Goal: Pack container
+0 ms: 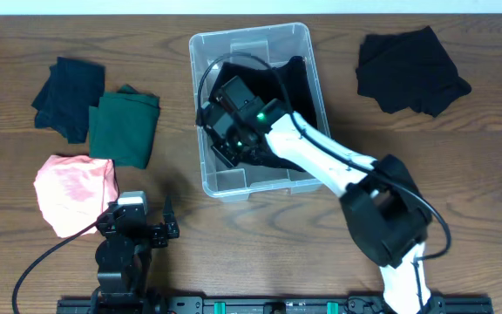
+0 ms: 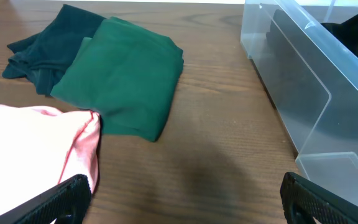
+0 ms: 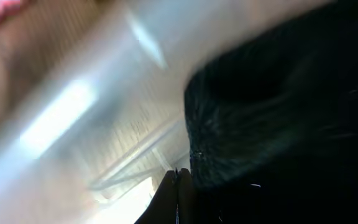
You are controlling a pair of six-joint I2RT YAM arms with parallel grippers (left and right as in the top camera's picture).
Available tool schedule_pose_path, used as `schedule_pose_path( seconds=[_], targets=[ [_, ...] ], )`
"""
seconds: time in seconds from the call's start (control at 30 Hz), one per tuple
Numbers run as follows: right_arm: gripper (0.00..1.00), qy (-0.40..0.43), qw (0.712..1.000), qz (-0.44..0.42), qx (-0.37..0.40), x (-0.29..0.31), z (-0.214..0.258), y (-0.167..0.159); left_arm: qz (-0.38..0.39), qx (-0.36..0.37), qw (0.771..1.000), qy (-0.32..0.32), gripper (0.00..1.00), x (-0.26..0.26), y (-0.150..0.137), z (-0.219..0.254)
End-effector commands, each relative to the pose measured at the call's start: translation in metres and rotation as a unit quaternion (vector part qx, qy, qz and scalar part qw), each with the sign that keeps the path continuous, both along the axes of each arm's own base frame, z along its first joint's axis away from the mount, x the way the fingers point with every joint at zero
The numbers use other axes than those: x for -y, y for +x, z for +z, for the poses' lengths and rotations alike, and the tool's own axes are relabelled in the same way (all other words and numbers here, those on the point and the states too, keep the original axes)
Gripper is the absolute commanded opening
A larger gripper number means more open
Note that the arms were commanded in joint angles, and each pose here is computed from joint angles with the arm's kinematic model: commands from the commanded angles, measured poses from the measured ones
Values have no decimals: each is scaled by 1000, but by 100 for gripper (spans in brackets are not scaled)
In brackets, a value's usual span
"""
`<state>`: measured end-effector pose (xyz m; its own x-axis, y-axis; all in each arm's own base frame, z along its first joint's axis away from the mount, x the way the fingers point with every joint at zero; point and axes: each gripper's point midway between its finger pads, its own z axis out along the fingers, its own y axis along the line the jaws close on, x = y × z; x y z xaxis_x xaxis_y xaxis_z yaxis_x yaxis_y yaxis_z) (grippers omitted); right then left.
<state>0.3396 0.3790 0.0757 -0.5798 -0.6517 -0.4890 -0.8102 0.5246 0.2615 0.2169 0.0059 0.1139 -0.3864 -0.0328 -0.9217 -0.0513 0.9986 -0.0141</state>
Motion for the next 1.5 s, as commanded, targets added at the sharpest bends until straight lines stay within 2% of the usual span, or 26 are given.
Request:
schedule_pose_path(
  seconds=[0.0,0.13,0.27,0.53,0.7,0.87,1.03,1.17,1.2,1.23,1.27,1.4,1.47],
  targets=[
    [1,67,995,-4,78,-4,83,20,3,-7,1000,-2,98,-1,0,-8],
    [1,91,990,-12,108,-3,105,32,3,-7,1000,-2,98,-1,0,-8],
    [1,93,989,-15,112,-6,96,39,3,-7,1000,-2,98,-1,0,-8],
    [1,55,995,-46,68,-14,13,57,3,-7,1000,-2,98,-1,0,-8],
    [1,63,997,-40,7,-21,-13,42,3,-7,1000,-2,98,-1,0,-8],
    [1,39,999,-36,-13,-19,-31,31,3,-7,1000,-2,98,-1,0,-8],
    [1,56,998,-41,10,-19,-7,40,3,-7,1000,-2,98,-1,0,-8],
    [2,102,991,-66,53,-9,61,56,3,-7,1000,-2,98,-1,0,-8],
    [10,113,989,-73,62,-5,78,59,3,-7,1000,-2,98,-1,0,-8],
    [30,128,985,-84,76,2,100,63,3,-7,1000,-2,98,-1,0,-8],
    [58,141,981,-95,88,10,120,68,3,-7,1000,-2,98,-1,0,-8],
    [93,180,960,-165,139,69,198,88,3,-7,1000,-2,98,-1,0,-8],
    [98,182,947,-218,154,108,220,101,3,-7,1000,-2,98,-1,0,-8]
  ],
)
